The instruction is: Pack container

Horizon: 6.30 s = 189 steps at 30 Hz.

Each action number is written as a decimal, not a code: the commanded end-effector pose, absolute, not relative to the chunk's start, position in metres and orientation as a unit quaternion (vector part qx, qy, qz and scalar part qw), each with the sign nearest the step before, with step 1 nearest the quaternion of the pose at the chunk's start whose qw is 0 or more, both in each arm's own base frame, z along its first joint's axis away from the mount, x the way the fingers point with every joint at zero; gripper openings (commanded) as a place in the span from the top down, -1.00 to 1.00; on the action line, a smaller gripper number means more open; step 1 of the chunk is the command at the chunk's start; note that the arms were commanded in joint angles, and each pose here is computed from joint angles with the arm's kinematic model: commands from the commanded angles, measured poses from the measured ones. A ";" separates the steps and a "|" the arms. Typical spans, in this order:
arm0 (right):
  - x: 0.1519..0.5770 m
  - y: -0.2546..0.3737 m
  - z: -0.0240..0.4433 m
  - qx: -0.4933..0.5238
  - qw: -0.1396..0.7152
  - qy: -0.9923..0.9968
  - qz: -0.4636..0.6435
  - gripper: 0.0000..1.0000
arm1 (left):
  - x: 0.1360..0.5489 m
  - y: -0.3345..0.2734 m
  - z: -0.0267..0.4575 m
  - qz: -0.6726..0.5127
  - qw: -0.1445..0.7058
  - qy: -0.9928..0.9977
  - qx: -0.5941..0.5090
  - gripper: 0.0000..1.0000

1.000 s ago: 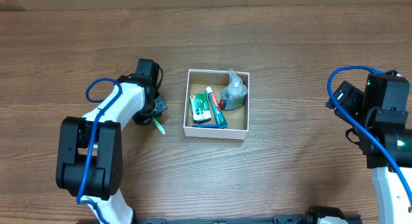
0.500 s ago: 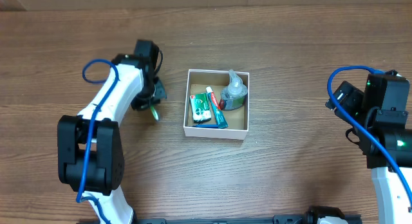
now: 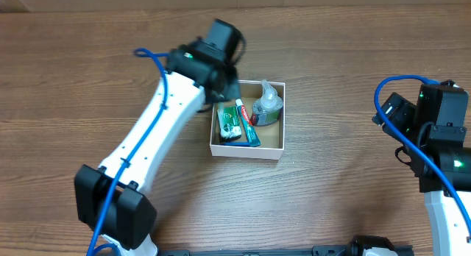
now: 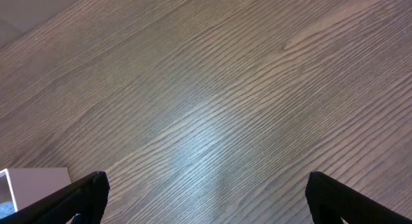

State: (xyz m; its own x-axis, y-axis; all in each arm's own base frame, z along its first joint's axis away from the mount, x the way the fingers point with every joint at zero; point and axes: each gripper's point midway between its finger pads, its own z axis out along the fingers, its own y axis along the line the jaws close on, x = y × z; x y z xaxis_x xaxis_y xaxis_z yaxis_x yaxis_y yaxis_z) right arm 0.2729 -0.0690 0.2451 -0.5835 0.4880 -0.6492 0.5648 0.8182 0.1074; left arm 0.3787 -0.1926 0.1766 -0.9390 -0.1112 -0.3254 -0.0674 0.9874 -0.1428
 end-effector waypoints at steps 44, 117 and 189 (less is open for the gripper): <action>0.274 -0.070 0.254 0.300 0.360 0.882 -0.054 -1.00 | 0.480 -0.232 0.100 -0.133 0.225 0.958 -0.118 0.01; 0.274 -0.070 0.254 0.300 0.360 0.882 -0.054 -1.00 | 0.502 -0.235 0.125 -0.056 0.319 0.942 0.087 0.88; 0.274 -0.070 0.254 0.300 0.360 0.882 -0.054 -1.00 | 0.316 -0.142 0.079 -0.025 -0.070 0.990 -0.121 0.92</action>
State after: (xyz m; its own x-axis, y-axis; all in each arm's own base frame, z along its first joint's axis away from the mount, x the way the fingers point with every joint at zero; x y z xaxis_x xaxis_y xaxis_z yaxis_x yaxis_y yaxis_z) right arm 0.2728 -0.0690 0.2450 -0.5839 0.4877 -0.6490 0.5646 0.8184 0.1070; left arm 0.3276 -0.1351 0.0789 -0.9592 -0.2644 0.1001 -0.2677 0.9633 -0.0206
